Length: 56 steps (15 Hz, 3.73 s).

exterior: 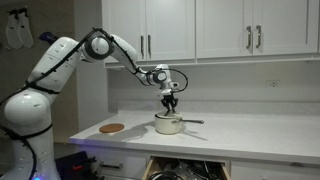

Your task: Take the lid from the pot and put it on the brown pot mat

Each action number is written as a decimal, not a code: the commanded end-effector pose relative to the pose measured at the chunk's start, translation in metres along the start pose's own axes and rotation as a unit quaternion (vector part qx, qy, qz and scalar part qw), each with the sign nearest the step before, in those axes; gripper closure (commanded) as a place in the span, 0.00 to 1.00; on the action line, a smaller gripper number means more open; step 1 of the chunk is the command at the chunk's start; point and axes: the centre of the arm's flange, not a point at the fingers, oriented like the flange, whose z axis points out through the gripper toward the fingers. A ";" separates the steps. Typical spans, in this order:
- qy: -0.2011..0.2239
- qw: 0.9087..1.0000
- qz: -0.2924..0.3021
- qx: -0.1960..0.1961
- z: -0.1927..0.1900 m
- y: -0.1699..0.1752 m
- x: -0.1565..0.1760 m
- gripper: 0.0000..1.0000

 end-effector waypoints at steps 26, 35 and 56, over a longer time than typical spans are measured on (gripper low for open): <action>-0.030 1.000 -0.005 0.003 -0.115 -0.026 -0.041 0.94; -0.042 0.993 -0.107 0.017 -0.118 -0.133 -0.057 0.94; -0.044 0.931 -0.355 0.068 -0.109 -0.298 -0.126 0.94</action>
